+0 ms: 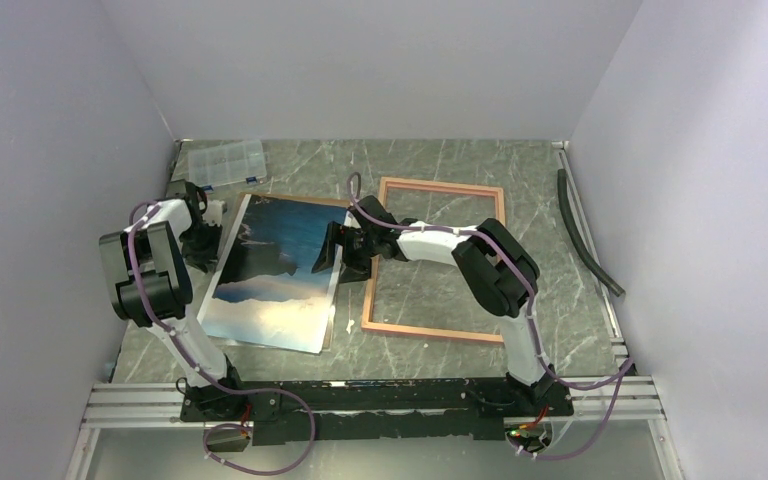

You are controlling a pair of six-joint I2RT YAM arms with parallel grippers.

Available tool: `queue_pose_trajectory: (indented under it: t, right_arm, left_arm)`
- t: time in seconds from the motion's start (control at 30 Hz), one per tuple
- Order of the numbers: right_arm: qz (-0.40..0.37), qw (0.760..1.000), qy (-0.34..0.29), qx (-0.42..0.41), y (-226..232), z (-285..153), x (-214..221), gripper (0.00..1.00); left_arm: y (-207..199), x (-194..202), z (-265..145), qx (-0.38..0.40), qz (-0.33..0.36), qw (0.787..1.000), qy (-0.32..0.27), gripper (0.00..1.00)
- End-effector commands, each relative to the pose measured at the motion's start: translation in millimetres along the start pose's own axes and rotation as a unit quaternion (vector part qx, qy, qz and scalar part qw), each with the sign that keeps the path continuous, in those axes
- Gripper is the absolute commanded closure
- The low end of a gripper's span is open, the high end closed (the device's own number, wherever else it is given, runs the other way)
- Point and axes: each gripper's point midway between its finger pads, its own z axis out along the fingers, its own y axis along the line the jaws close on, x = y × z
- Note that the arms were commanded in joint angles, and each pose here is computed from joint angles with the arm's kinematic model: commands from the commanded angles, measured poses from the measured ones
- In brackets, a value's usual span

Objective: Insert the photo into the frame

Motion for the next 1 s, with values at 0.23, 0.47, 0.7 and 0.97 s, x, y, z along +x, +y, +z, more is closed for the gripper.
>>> queue_pose_trajectory:
  t: [0.23, 0.47, 0.7, 0.97]
  right_arm:
    - [-0.099, 0.992, -0.038, -0.066, 77, -34, -13, 0.13]
    - [-0.115, 0.991, -0.038, -0.062, 77, -33, -11, 0.13]
    - [-0.135, 0.983, -0.036, -0.122, 102, -39, -4, 0.14]
    - [-0.175, 0.934, -0.064, -0.305, 164, -79, 7, 0.14]
  left_arm:
    - [-41, 12, 2, 0.071, -0.003, 0.997, 0.014, 0.72]
    - [-39, 13, 4, 0.068, -0.003, 0.998, 0.017, 0.73]
    - [-39, 11, 1, 0.067, -0.001, 0.998, 0.014, 0.73]
    - [-38, 11, -1, 0.067, -0.001, 0.998, 0.013, 0.73]
